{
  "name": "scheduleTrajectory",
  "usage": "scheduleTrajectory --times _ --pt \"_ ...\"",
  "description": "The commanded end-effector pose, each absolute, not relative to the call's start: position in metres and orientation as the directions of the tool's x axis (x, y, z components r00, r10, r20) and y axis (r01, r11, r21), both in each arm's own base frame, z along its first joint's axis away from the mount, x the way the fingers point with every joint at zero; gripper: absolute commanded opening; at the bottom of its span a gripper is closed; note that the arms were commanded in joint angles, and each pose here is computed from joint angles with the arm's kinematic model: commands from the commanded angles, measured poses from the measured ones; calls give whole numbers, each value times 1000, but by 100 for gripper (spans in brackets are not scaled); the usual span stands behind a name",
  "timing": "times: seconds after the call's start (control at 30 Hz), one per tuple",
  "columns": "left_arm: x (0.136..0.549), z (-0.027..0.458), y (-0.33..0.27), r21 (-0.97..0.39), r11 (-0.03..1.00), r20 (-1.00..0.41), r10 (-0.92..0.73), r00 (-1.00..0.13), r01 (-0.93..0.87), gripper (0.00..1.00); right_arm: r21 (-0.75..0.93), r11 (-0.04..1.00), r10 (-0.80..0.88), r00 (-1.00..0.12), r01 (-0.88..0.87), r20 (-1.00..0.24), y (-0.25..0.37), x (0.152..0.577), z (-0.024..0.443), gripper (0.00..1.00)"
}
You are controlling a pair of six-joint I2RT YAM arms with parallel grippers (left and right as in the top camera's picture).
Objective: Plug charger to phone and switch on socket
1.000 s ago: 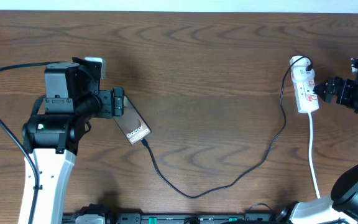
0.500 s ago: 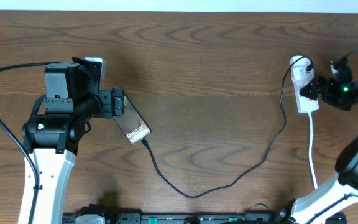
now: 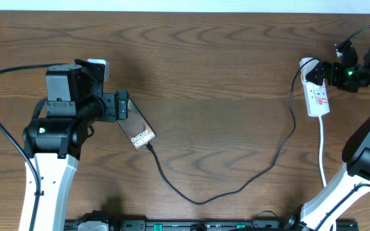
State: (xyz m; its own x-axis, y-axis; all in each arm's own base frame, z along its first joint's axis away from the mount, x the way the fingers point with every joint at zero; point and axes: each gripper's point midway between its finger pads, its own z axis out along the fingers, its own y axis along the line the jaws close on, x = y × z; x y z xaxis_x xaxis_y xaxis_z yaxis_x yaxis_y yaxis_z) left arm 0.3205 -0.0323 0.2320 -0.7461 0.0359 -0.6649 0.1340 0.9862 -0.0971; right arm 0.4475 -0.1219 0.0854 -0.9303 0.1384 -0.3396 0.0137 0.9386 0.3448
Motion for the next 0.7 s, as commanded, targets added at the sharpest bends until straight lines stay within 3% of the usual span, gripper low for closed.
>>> scheduleTrajectory --times 0.0,0.67 --pt "322 234 -31 -75 987 -669 55 -741 141 92 357 934 124 -926 -12 -355 -113 457 86 99" --pt "322 234 -31 -75 987 -669 55 -741 141 92 361 933 120 -928 -16 -352 -100 467 76 99"
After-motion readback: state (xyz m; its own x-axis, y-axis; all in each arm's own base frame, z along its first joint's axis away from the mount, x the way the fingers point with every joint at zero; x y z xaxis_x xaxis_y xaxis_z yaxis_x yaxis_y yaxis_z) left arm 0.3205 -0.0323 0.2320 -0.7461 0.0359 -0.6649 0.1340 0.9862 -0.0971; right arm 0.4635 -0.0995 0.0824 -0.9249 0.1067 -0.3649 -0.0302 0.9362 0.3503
